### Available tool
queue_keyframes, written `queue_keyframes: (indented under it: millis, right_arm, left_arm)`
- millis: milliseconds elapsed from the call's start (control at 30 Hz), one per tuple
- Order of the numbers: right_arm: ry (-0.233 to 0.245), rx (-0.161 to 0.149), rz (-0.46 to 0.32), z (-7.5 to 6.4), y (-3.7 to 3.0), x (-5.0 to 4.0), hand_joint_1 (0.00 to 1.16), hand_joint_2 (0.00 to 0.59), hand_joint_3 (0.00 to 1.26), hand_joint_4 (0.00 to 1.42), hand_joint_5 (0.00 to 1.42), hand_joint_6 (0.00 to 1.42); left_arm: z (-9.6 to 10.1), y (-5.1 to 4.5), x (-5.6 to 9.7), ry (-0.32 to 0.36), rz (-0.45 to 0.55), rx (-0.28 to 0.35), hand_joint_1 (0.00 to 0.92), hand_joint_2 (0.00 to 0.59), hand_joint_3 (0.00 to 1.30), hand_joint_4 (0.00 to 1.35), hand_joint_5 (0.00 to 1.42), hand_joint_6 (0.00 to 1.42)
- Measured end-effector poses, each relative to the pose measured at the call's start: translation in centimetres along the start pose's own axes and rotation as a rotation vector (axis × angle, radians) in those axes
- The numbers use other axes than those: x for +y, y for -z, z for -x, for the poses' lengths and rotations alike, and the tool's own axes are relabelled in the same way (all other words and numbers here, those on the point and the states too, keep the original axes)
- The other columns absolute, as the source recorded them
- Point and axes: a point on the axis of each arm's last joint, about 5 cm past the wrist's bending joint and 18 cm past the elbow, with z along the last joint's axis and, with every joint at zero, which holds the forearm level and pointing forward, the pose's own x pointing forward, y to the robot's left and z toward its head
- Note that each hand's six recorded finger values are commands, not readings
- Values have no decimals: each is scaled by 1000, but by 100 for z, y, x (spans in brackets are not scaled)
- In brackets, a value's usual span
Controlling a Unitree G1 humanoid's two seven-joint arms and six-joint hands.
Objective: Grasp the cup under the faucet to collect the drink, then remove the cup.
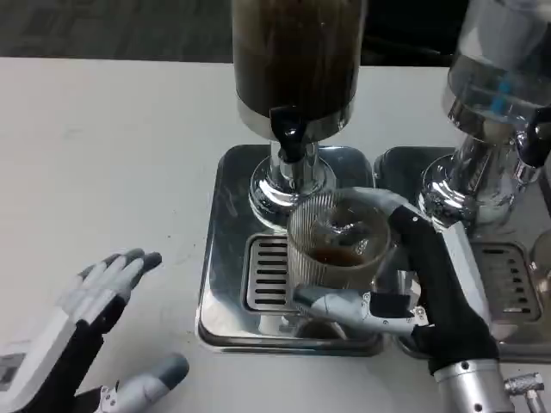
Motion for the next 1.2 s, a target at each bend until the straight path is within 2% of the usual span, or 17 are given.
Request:
queue_keyframes:
  millis: [333,600,667,800,967,1133,1167,1200]
  right_arm:
    - [-3,-26,-11,90,-91,-88,1091,84,767,853,921,1329]
    - [-10,2,-8,184,-94,-138,1091,84,768,862,928,1347]
    - [-24,-8,-1,193,-113,-167,1090,84,768,863,937,1349]
    - [-60,-47,0,193,-185,-239,1089,87,768,863,940,1349]
    - [-91,-28,9,273,-200,-317,1082,89,773,863,940,1349]
    - [-107,-40,-8,283,-238,-342,1078,90,775,863,940,1349]
    - [-133,-39,1,287,-232,-361,1078,91,776,863,940,1349]
    - [-139,-40,0,286,-234,-362,1077,91,776,863,940,1349]
  left_arm:
    - [180,-71,-48,63,-19,15,0,148,73,0,0,0]
    - [232,-85,-64,71,-6,24,0,147,66,0,0,0]
    - [250,-106,-64,74,-5,19,0,147,65,0,0,0]
    - [301,-140,-54,81,-9,16,0,147,65,0,0,0]
    - [389,-155,-11,95,-43,32,0,147,65,0,0,0]
    - [453,-165,27,108,-60,26,0,147,65,0,0,0]
    - [493,-149,74,117,-79,33,0,147,65,0,0,0]
    - [501,-149,77,118,-80,32,0,147,65,0,0,0]
